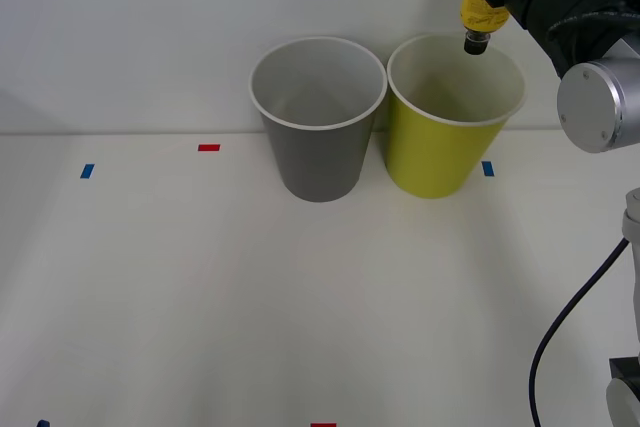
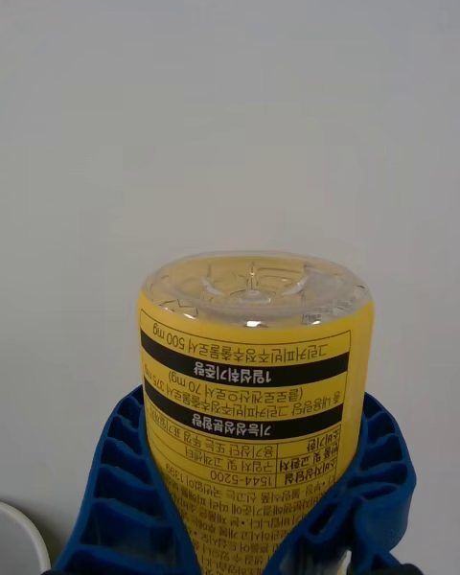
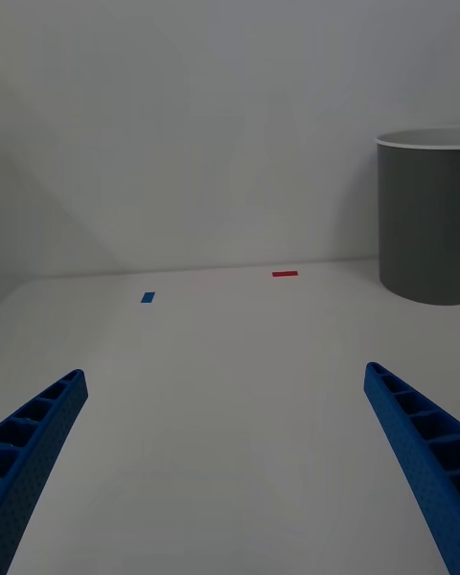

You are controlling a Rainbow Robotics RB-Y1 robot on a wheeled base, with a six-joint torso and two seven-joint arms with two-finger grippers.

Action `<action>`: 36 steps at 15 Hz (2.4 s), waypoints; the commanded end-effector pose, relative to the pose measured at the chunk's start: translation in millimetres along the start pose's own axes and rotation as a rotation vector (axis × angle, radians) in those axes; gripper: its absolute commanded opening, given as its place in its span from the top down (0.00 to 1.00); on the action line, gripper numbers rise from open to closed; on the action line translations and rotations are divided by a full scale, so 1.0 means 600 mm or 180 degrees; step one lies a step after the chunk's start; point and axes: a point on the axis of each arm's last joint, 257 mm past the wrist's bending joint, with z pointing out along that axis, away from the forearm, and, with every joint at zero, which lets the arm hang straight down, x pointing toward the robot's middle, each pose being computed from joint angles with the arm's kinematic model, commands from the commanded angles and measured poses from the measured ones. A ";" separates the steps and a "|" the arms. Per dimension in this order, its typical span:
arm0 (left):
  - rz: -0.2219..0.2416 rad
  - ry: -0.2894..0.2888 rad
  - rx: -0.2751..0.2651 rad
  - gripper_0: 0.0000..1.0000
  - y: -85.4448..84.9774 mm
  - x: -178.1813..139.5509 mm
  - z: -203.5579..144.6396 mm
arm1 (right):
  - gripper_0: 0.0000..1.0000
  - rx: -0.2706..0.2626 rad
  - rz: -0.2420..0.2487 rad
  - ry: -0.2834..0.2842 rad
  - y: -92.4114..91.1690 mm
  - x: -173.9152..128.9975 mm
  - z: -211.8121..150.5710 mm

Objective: Put cans in the gray bin and PET bottles in the light green bin.

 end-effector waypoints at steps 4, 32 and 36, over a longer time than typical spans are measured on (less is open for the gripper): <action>0.0000 0.0000 0.0000 0.00 0.000 0.000 0.000 | 0.00 -0.0035 -0.0013 0.0018 0.009 0.006 0.000; 0.0000 0.0000 0.0000 0.00 0.000 0.000 0.000 | 0.00 0.0514 -0.0220 -0.0158 -0.100 0.122 -0.313; 0.0000 0.0000 0.0000 0.00 0.000 0.000 0.000 | 0.00 0.0477 -0.0229 -0.0024 -0.091 0.178 -0.369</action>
